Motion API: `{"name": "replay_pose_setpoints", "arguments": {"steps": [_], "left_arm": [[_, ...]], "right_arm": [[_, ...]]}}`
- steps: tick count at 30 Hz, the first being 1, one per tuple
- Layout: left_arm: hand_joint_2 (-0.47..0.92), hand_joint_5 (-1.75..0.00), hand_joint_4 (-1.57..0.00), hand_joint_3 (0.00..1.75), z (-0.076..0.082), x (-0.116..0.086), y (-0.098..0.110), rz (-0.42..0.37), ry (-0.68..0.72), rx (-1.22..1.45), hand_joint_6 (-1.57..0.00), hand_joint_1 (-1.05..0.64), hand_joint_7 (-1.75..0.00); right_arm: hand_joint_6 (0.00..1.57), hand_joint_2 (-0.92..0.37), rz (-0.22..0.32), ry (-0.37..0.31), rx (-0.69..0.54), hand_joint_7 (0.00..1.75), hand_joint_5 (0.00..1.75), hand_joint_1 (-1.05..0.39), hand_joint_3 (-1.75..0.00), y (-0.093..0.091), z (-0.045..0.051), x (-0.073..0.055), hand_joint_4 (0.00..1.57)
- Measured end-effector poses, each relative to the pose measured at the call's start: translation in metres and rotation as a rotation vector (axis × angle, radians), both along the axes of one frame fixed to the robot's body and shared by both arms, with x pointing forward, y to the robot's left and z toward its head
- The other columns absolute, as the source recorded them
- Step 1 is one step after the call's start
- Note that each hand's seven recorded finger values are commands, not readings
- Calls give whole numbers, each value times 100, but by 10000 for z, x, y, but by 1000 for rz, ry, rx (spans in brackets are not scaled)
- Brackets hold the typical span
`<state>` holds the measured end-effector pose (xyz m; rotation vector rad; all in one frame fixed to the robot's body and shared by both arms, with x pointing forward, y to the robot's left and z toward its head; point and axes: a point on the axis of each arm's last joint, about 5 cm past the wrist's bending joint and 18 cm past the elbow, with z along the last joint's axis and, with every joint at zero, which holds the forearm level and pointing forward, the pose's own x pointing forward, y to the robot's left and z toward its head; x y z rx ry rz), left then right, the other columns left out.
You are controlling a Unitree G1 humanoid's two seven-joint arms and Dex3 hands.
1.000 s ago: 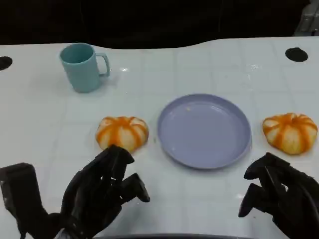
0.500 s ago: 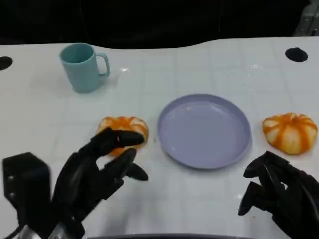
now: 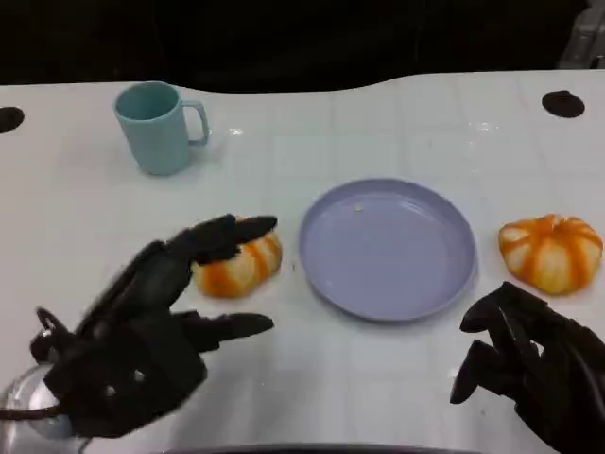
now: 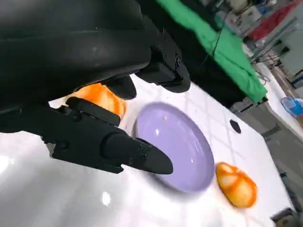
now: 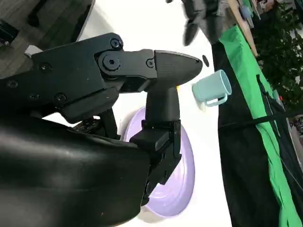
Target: Grasp the bread from the table and place it into the plate.
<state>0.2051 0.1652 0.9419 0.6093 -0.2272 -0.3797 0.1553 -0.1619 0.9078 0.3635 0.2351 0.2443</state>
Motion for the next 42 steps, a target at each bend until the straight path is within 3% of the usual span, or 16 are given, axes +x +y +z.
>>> {"name": "replay_pose_setpoints", "arguments": {"steps": [4, 13, 24, 35, 42], "left_arm": [[87, -40, 0, 0, 100, 58, 9, 3, -135, 247, -28, -47, -1], [84, -31, 0, 0, 150, 187, -76, -25, -216, 542, -24, -46, -1], [82, -26, -1, 0, 2, 556, -239, -69, -63, 784, -24, -46, -1], [84, -26, -1, 0, -156, 842, -352, -71, 45, 836, -23, -44, 0], [83, -26, 0, 0, -171, 1027, -477, -62, 61, 872, -23, -46, 0]], "right_arm": [[47, -92, 0, -1, 0, 162, 175, -43, -40, -1, 1, 2, 61], [47, -92, 0, 0, 0, 162, 175, -44, -39, -1, 2, 5, 62], [47, -92, 4, 2, 2, 162, 175, -43, -39, 0, 2, 5, 62], [47, -92, 1, 6, 1, 161, 175, -43, -41, -2, 4, -1, 61], [46, -92, 3, 2, 1, 161, 175, -43, -41, -3, 14, -3, 60]]}}
